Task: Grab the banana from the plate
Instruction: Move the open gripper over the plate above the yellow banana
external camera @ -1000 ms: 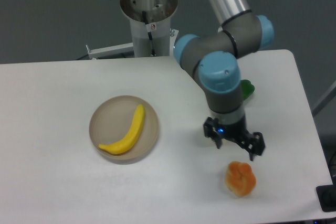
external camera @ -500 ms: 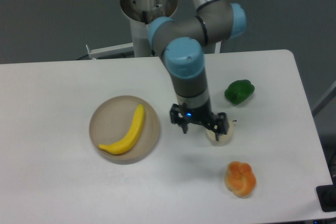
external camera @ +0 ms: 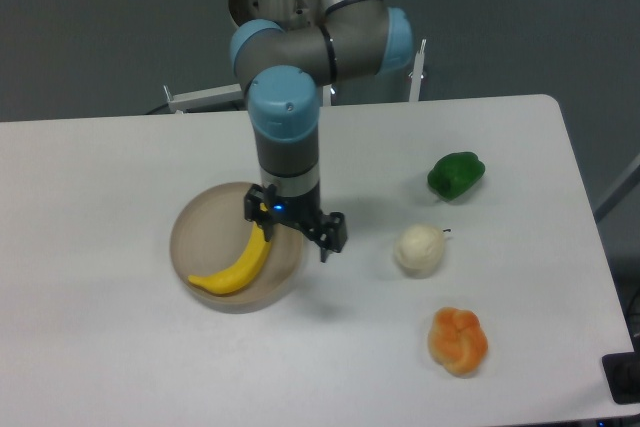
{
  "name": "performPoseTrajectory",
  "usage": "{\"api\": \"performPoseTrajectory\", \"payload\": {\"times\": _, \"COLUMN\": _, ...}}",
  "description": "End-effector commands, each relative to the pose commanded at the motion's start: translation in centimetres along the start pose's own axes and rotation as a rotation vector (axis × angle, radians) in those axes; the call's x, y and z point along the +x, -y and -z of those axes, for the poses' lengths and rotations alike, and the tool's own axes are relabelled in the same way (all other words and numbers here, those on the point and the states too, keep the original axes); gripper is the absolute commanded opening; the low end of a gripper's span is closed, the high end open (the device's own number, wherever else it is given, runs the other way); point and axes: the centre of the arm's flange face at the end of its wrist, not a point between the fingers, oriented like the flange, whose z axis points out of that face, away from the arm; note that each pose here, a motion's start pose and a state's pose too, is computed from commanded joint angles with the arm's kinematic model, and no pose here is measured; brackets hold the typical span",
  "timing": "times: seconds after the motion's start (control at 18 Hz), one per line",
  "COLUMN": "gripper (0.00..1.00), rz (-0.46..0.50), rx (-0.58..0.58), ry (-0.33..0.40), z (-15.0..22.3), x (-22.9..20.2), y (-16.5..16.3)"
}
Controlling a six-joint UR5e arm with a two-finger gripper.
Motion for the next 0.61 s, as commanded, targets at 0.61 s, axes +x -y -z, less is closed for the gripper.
{"api": "performPoseTrajectory", "payload": {"times": 0.61, "gripper": 1.0, "rz": 0.017, "rx": -0.034, "ry": -0.035, "z": -4.6, "x": 2.3, "y": -0.3}}
